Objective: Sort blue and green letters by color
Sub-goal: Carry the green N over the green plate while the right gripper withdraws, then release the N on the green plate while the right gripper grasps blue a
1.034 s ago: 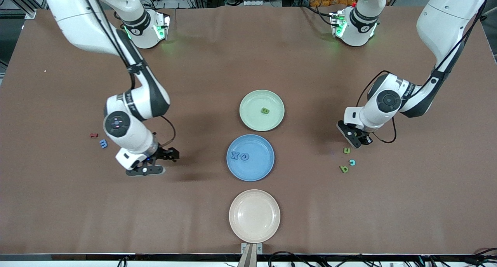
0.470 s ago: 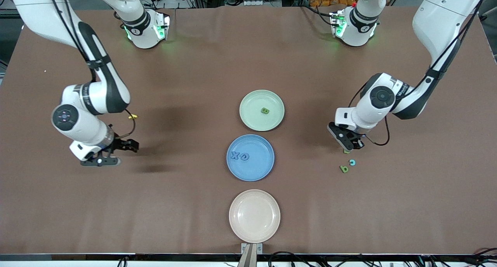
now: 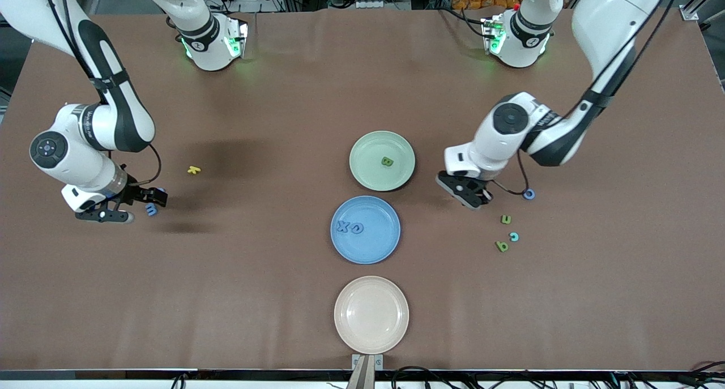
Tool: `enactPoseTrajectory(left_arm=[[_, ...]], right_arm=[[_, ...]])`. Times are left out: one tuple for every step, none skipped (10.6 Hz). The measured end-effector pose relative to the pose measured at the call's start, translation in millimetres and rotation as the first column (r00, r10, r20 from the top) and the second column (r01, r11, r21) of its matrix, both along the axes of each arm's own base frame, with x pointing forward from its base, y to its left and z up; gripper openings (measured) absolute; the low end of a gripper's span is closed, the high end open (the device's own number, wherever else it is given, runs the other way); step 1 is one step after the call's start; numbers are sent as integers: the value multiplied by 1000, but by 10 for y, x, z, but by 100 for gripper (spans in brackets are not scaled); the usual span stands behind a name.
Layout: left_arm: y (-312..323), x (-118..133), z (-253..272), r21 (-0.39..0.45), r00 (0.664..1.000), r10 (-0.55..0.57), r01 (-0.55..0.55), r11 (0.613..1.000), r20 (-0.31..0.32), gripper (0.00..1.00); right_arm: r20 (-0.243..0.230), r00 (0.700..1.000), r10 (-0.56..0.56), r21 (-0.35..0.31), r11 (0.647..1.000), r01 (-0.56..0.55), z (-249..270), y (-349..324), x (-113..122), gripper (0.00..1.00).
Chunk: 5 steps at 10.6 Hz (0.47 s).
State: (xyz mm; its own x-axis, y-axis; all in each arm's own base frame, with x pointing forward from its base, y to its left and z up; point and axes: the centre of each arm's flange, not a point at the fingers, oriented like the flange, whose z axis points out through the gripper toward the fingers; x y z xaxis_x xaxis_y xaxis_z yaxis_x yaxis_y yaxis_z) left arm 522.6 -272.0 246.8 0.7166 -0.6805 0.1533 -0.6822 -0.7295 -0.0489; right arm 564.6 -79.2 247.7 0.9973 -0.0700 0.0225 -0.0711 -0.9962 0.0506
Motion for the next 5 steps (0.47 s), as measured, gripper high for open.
enactPoseTrajectory(left_arm=[[-295, -142, 17, 5, 998, 62, -62, 998, -17, 33], [-568, -279, 49, 17, 994, 102, -101, 995, -28, 33], [-790, -387, 91, 21, 990, 136, -135, 991, -30, 33], [-958, -479, 115, 17, 985, 168, -168, 986, -32, 33], [-1092, -569, 95, 10, 978, 203, -203, 979, -41, 33]], right_arm=[[10, 1000, -26, 2, 1000, 26, -100, -143, -108, 100], [12, 999, -48, 3, 999, 48, -173, -257, -197, 100], [16, 998, -65, 5, 998, 65, -230, -341, -269, 100], [21, 997, -73, 7, 997, 72, -290, -373, -329, 100], [28, 997, -73, 10, 997, 73, -365, -358, -372, 100]])
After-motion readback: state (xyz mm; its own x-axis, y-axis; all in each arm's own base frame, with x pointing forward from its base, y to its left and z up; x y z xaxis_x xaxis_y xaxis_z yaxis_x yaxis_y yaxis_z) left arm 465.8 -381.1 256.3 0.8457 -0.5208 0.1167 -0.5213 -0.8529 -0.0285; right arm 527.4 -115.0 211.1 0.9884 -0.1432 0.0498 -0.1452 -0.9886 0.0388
